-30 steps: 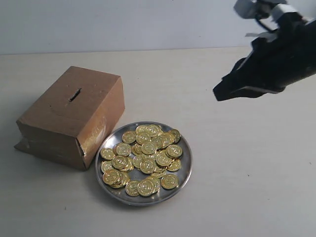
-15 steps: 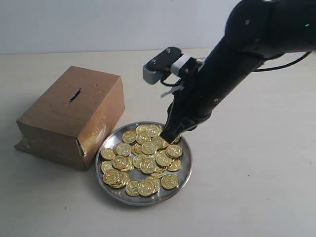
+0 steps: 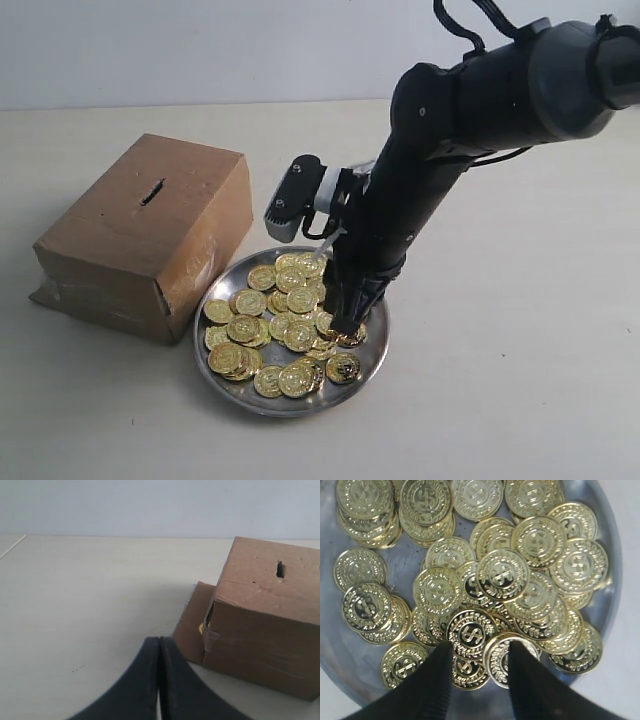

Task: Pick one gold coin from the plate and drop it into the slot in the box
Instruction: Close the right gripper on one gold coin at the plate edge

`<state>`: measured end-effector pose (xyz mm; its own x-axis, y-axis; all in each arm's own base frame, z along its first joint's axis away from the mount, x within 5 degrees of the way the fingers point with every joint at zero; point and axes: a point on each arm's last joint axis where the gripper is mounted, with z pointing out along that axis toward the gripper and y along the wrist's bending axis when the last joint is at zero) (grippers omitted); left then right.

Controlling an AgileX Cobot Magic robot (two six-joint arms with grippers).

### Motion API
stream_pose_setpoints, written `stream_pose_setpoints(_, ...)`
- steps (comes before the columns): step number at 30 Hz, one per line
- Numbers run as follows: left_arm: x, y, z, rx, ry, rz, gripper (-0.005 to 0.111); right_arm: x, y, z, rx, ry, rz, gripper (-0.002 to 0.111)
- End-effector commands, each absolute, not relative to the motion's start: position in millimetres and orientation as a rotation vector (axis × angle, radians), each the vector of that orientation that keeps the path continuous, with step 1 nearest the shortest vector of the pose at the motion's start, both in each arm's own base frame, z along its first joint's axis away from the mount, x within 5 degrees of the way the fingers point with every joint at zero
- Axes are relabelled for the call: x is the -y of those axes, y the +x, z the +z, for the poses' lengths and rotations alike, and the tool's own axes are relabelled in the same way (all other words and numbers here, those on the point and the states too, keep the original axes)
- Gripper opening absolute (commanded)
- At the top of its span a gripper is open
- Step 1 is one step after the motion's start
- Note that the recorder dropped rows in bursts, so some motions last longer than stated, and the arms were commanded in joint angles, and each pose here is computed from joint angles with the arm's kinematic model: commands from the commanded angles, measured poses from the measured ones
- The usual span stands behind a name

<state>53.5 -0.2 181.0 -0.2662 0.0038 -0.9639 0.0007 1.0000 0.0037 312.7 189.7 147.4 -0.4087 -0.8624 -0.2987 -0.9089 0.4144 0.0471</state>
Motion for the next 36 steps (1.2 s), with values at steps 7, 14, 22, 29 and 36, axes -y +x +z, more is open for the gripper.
stream_pose_setpoints(7,1,53,182,-1.834,0.007,-0.007,0.000,-199,312,149,-2.396,-1.577,0.294,0.054)
stream_pose_setpoints(14,1,53,182,-1.834,0.007,-0.007,0.000,-233,285,148,-2.204,-1.866,0.288,0.054)
stream_pose_setpoints(22,1,53,182,-1.834,0.007,-0.007,0.000,-244,273,147,-2.120,-2.016,0.193,0.054)
stream_pose_setpoints(29,1,53,182,-1.834,0.007,-0.007,0.000,-250,268,145,-2.142,-2.008,0.160,0.054)
stream_pose_setpoints(36,1,53,182,-1.834,0.007,-0.007,0.000,-251,270,131,-2.201,-1.964,0.163,0.054)
